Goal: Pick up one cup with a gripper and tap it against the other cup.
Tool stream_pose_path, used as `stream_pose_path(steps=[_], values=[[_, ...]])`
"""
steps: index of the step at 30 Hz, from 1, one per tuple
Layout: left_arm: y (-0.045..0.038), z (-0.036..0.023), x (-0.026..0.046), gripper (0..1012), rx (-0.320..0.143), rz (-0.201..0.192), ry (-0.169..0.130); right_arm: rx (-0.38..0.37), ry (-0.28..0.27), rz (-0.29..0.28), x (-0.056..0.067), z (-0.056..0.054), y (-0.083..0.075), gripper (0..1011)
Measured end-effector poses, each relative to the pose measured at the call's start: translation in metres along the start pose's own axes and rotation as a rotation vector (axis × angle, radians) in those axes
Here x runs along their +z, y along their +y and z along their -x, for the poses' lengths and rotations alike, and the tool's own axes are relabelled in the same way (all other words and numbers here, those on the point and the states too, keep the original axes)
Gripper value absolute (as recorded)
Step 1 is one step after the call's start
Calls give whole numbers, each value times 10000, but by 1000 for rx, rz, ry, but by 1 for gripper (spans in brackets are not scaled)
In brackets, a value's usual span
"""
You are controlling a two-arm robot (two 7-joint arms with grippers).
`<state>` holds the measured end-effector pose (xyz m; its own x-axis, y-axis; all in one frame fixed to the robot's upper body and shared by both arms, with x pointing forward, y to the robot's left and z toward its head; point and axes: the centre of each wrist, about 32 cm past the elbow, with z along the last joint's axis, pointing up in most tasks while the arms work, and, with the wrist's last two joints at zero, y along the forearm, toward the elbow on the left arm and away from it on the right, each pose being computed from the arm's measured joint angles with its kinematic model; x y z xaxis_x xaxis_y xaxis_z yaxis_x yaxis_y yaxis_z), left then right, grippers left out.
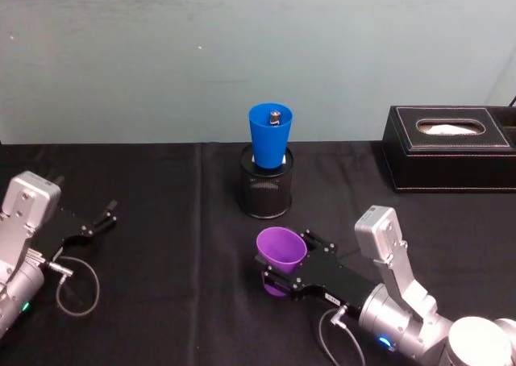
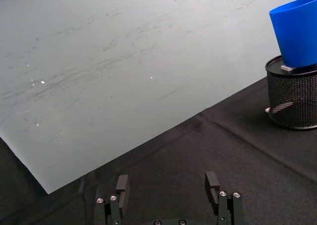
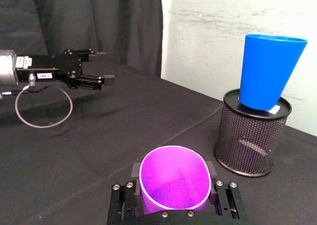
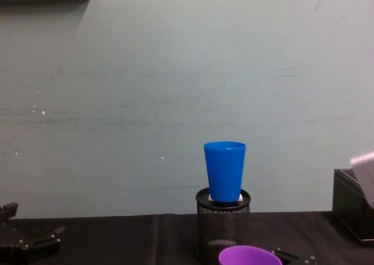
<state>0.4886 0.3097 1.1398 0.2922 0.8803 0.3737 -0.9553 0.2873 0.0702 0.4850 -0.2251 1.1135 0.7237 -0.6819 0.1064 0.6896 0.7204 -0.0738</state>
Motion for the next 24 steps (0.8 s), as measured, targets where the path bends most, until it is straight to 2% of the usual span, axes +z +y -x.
stream_pose_path(steps=[11, 18, 20, 24], values=[[0, 0, 0, 1000, 0, 0, 0, -8, -14, -3, -70, 20, -18, 736], [0, 0, 0, 1000, 0, 0, 0, -9, -15, -3, -70, 18, -18, 737], [0, 0, 0, 1000, 0, 0, 0, -9, -15, -3, -69, 19, -18, 757], [0, 0, 0, 1000, 0, 0, 0, -9, -15, -2, -68, 18, -17, 864]])
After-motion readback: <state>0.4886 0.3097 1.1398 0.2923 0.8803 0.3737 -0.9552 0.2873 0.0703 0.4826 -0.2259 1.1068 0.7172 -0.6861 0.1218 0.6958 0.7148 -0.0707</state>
